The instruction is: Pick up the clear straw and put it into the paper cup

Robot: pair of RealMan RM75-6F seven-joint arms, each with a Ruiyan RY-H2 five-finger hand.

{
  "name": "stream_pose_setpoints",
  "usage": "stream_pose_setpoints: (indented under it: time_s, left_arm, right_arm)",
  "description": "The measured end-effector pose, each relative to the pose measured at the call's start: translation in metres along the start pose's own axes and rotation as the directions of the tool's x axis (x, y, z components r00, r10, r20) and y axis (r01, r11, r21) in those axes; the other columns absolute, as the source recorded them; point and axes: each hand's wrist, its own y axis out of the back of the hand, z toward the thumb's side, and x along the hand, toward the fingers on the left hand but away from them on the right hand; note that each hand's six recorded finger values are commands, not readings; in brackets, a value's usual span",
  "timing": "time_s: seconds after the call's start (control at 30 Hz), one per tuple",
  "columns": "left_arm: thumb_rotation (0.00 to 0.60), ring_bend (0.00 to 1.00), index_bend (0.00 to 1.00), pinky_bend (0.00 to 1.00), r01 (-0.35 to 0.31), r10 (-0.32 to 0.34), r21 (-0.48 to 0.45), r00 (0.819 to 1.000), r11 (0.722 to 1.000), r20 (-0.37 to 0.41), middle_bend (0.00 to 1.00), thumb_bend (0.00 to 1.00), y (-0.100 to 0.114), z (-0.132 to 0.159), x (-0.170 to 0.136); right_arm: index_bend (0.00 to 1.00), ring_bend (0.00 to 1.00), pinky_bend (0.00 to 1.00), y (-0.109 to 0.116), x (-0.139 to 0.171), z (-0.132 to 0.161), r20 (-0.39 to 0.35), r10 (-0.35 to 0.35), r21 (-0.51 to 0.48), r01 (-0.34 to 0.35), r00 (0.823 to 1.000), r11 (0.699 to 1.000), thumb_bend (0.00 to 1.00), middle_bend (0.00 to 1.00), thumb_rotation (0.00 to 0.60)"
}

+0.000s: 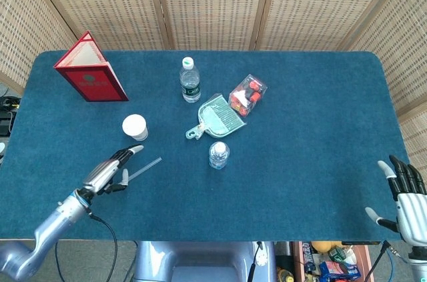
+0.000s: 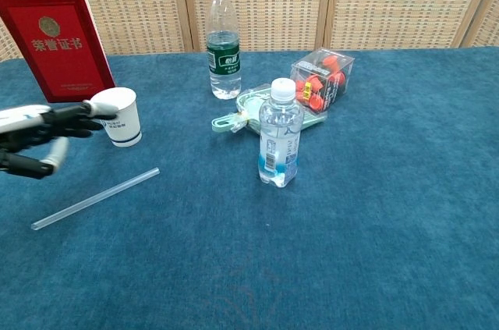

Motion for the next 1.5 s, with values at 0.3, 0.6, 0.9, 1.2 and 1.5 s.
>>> stream_pose_setpoints:
  time_s: [0.3,0.6,0.9,1.2,1.5]
  left_arm:
    - [0.6,0.0,0.0,0.0,0.062,-0.063,-0.026,0.998,0.998,-0.025,0.0,0.86,-0.026,0.003,0.04]
    - [0.6,0.0,0.0,0.0,0.103,-0.103,-0.015,0.994,0.995,-0.024,0.0,0.86,-0.045,0.014,0.054]
    - [0.6,0.0,0.0,0.0,0.165,-0.165,-0.019,0.986,0.986,-0.015,0.0,0.86,-0.061,0.022,0.05]
    - [0.6,0.0,0.0,0.0,0.194,-0.193,0.0,0.981,0.981,0.026,0.0,0.86,-0.071,0.026,0.036]
    - [0.6,0.0,0.03,0.0,0.085,-0.093,0.106,0.993,0.991,0.077,0.0,0.58,-0.052,0.029,0.025]
  right_arm:
    - [0.0,0.0,0.0,0.0,-0.003,-0.004,0.013,0.007,-0.01,-0.007,1.0,1.0,0.0,0.0,0.6]
    - [0.0,0.0,0.0,0.002,-0.003,-0.007,0.016,0.004,-0.021,-0.004,1.0,1.0,0.0,0.0,0.6]
    - [0.0,0.0,0.0,0.003,-0.002,-0.007,0.014,0.003,-0.022,-0.003,1.0,1.0,0.0,0.0,0.6]
    - [0.0,0.0,0.0,0.002,-0.002,-0.006,0.014,0.003,-0.021,-0.003,1.0,1.0,0.0,0.0,0.6]
    - [0.0,0.0,0.0,0.001,-0.002,-0.005,0.011,0.007,-0.016,-0.007,1.0,1.0,0.0,0.0,0.6]
